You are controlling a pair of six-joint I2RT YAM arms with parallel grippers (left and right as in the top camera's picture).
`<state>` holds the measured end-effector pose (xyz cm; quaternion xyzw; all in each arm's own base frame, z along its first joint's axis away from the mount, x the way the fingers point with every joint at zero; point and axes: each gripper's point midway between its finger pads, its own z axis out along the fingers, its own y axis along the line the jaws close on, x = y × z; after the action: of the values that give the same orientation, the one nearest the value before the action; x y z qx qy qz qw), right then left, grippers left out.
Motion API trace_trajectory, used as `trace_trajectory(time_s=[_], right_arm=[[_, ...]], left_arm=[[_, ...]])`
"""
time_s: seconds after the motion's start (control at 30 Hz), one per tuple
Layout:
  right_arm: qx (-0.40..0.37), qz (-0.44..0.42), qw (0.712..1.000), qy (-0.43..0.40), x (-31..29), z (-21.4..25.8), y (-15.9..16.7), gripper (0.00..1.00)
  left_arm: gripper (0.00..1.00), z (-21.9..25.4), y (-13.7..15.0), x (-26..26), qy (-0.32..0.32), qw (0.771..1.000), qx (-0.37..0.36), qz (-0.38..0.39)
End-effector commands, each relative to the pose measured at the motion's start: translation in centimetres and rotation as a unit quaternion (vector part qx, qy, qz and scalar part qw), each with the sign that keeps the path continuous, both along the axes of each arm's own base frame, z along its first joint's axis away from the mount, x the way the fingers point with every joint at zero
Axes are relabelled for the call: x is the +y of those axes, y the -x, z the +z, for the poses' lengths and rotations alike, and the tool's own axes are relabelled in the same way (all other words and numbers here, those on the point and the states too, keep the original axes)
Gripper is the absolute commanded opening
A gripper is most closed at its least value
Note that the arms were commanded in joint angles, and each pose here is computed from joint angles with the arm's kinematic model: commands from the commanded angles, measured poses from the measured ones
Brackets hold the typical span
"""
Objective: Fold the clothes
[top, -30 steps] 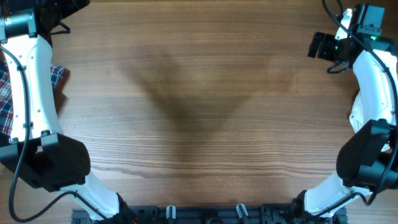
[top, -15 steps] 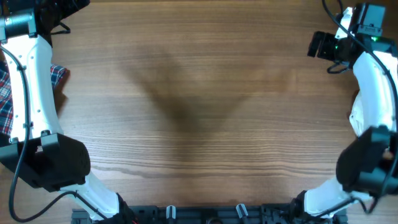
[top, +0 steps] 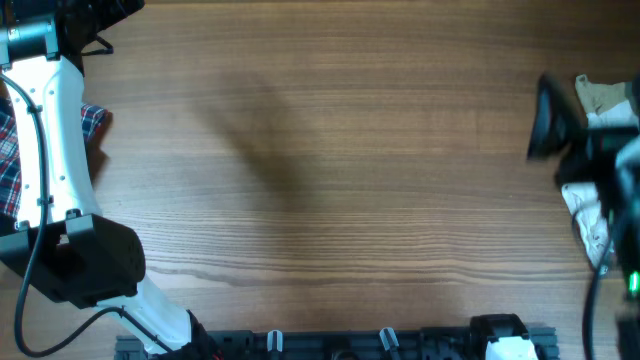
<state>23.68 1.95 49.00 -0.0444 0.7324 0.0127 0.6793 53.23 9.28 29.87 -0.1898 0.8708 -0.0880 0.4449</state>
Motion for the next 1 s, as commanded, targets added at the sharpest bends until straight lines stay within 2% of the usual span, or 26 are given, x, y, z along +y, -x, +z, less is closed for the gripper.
trace_trajectory(time_s=[0.0, 0.1, 0.2, 0.37, 0.47, 0.63, 0.73, 0.9, 0.97], right_arm=[[-0.027, 0.03, 0.998, 0.055, 0.9, -1.4, 3.9, 1.0], [-0.028, 0.044, 0.998, 0.036, 1.0, -5.4, 6.2, 1.0], [-0.031, 0.042, 0.999, -0.001, 0.9, -10.2, 6.3, 1.0], [-0.08, 0.043, 0.991, -0.098, 1.6, -17.3, 3.2, 1.0], [-0.14, 0.048, 0.982, -0.114, 1.8, -19.2, 2.1, 1.0], [-0.173, 0.051, 0.976, -0.119, 2.0, -22.1, 1.1, 1.0], [-0.152, 0.044, 0.978, -0.137, 1.9, -24.9, 0.2, 1.0], [-0.091, -0.001, 0.988, -0.122, 0.1, -28.5, -0.7, 1.0], [-0.046, -0.016, 0.992, -0.118, -0.3, -30.7, -0.9, 1.0]], left_arm=[[1.0, -0.3, -0.1, -0.1, 0.006, 1.0, 0.002, -0.002], [1.0, -0.3, -0.1, -0.1, 0.006, 1.0, 0.002, -0.002], [1.0, -0.3, -0.1, -0.1, 0.006, 1.0, 0.002, -0.002], [1.0, -0.3, -0.1, -0.1, 0.006, 1.0, 0.002, -0.002], [1.0, -0.3, -0.1, -0.1, 0.006, 1.0, 0.002, -0.002], [1.0, -0.3, -0.1, -0.1, 0.006, 1.0, 0.002, -0.002], [1.0, -0.3, -0.1, -0.1, 0.006, 1.0, 0.002, -0.002], [1.0, -0.3, -0.1, -0.1, 0.006, 1.0, 0.002, -0.002], [1.0, -0.3, -0.1, -0.1, 0.006, 1.0, 0.002, -0.002]])
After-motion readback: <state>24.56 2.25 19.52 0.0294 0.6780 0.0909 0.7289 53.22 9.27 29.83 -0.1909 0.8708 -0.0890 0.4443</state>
